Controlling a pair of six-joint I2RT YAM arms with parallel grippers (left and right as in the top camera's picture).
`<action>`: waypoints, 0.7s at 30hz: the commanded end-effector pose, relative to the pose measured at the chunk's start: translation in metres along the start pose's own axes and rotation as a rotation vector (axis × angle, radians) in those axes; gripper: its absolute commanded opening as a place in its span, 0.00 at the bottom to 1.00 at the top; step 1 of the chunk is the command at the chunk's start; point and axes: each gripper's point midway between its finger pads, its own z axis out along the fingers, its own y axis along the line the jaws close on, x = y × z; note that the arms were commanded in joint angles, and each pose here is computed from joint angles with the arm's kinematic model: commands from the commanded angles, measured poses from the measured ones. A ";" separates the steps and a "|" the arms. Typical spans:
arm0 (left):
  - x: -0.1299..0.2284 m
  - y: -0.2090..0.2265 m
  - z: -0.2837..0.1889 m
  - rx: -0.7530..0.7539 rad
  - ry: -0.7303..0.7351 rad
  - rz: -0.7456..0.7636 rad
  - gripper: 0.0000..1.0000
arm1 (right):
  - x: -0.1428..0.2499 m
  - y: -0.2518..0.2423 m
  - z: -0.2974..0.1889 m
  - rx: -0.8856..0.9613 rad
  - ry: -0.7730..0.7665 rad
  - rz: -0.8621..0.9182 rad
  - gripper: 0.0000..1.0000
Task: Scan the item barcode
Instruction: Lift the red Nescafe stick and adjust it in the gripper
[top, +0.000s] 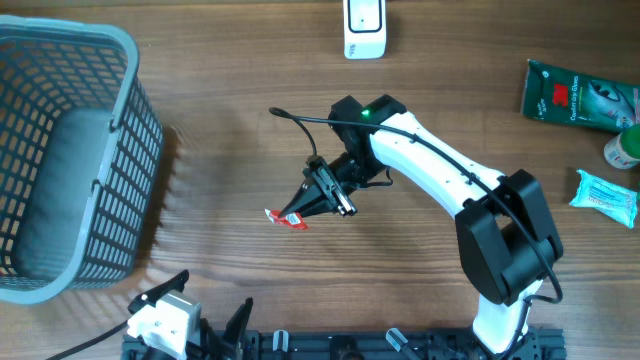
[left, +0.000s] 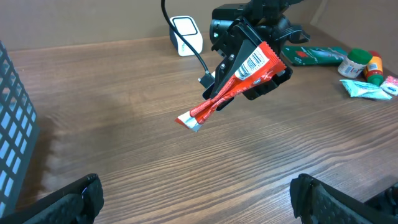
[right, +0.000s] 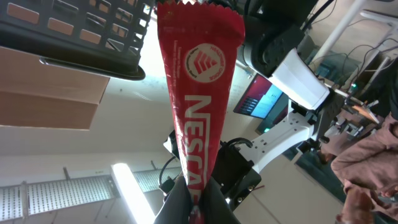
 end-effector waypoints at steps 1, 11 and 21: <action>0.000 -0.002 -0.001 0.010 -0.006 -0.005 1.00 | 0.014 0.010 -0.001 -0.026 0.025 -0.027 0.04; 0.000 -0.002 -0.001 0.010 -0.006 -0.005 1.00 | 0.013 0.011 -0.001 -0.027 0.025 -0.042 0.05; 0.000 -0.002 -0.001 0.010 -0.006 -0.005 1.00 | 0.025 0.020 -0.002 -0.093 0.084 -0.222 0.04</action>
